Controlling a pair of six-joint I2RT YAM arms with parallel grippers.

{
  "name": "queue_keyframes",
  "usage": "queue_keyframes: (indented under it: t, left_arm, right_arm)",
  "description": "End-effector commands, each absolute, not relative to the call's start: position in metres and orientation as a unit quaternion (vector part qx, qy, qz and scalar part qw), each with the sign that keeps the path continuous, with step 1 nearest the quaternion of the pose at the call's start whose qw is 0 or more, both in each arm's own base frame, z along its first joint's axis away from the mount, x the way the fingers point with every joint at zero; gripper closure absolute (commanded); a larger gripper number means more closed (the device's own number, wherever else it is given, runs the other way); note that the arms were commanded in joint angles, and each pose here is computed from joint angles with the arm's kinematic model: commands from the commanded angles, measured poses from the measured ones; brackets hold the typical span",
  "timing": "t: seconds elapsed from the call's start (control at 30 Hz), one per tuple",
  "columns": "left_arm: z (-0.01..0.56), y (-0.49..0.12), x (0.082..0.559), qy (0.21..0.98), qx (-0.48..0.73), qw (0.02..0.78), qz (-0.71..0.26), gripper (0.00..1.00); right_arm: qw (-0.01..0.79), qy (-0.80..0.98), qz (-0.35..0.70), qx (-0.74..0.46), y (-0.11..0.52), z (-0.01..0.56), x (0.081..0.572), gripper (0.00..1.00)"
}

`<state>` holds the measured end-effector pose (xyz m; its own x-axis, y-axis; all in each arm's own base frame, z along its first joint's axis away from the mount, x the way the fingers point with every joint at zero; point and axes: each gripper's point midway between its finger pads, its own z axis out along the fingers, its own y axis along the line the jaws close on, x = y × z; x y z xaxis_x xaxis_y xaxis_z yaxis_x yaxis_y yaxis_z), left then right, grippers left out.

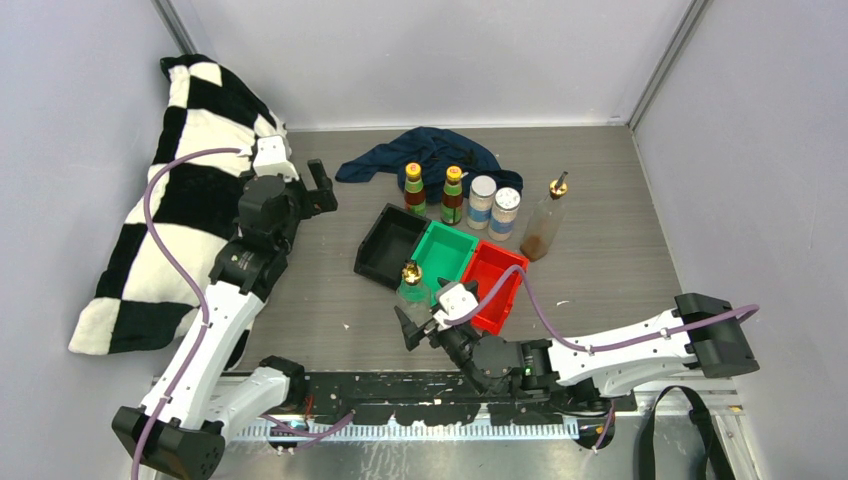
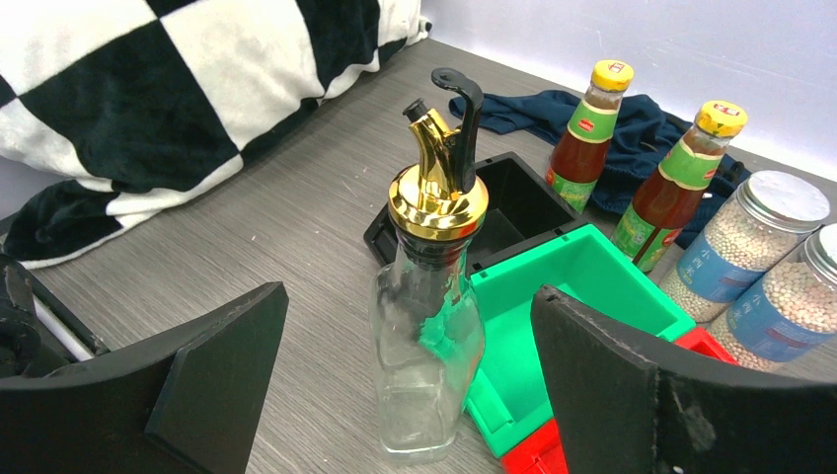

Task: Organize the condiment bottles
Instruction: Pick up the bottle from the center of the board.

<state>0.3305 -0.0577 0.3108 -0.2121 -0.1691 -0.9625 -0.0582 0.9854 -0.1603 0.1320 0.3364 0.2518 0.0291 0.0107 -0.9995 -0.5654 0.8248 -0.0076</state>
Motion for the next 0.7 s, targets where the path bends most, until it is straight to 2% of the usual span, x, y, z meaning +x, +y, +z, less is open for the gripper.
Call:
queue_keyframes:
  t: [0.0, 0.67]
  left_arm:
    - [0.322, -0.058, 0.33, 0.765, -0.08, 0.636, -0.06, 0.0]
    - [0.315, -0.056, 0.336, 0.771, -0.087, 0.627, -0.061, 0.0]
  right_arm:
    - [0.681, 0.663, 0.255, -0.175, 0.344, 0.271, 0.134, 0.0]
    - [0.66, 0.674, 0.286, -0.166, 0.351, 0.259, 0.173, 0.0]
